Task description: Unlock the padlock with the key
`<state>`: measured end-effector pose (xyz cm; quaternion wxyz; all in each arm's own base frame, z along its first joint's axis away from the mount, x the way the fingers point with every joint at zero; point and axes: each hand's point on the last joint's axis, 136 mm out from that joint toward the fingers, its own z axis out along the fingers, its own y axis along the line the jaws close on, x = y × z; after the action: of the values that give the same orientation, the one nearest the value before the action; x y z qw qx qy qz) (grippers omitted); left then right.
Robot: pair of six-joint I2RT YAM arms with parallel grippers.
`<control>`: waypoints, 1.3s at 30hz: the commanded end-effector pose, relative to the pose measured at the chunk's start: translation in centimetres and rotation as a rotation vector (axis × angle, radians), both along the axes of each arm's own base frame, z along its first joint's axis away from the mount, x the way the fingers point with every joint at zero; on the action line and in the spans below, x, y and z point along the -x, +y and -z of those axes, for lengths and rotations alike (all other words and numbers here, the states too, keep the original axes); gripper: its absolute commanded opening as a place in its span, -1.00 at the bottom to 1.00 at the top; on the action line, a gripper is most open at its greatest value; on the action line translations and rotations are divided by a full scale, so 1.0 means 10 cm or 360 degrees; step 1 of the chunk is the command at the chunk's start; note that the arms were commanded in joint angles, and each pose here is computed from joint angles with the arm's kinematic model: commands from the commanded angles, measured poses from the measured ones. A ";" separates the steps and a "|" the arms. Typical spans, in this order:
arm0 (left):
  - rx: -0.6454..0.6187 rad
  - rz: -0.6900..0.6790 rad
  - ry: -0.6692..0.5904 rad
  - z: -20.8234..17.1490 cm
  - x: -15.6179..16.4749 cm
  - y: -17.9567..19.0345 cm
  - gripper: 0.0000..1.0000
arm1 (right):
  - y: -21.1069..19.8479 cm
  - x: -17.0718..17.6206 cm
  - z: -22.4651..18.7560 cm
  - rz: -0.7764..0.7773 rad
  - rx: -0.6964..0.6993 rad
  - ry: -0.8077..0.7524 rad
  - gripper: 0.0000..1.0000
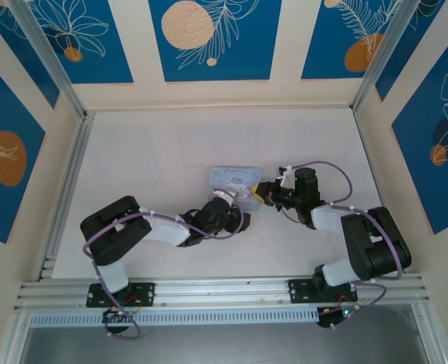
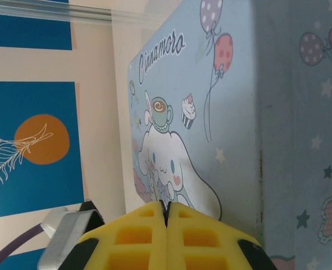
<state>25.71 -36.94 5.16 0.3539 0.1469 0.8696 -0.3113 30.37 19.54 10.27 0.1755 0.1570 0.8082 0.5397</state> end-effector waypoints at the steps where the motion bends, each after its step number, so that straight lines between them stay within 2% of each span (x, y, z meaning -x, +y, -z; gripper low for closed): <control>1: 0.0221 -0.0046 -0.0002 -0.21 -0.13 -0.07 0.42 | -0.01 -0.02 0.01 -0.0003 -0.0010 -0.0007 -1.00; 6: 0.0260 -0.0062 0.0038 -0.18 -0.17 -0.08 0.41 | -0.01 -0.03 0.06 -0.0004 -0.0011 0.0008 -1.00; 19: -0.0040 -0.0195 0.0016 0.18 -0.27 0.16 0.41 | 0.00 -0.06 0.08 0.0000 -0.0029 0.0022 -1.00; 23: -0.0048 -0.0161 0.0005 0.18 -0.31 0.07 0.41 | 0.00 -0.05 0.09 0.0001 -0.0027 0.0034 -1.00; 26: 0.0003 -0.0093 0.0010 0.12 -0.32 -0.09 0.38 | -0.01 -0.05 0.10 0.0000 -0.0028 0.0039 -1.00; 30: 0.0202 -0.0009 0.0028 -0.08 -0.27 -0.28 0.35 | -0.01 -0.06 0.11 0.0002 -0.0024 0.0043 -1.00; 35: 0.0455 -0.0034 0.0049 -0.32 -0.26 -0.35 0.35 | 0.00 -0.07 0.11 0.0000 -0.0026 0.0051 -1.00; 39: 0.0543 -0.0095 0.0096 -0.31 -0.29 -0.34 0.35 | 0.00 -0.08 0.12 -0.0002 -0.0027 0.0052 -1.00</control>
<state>28.05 -39.00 5.58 0.3440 0.0732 0.8535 -0.3845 31.17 19.64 10.07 0.1757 0.1550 0.8001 0.5522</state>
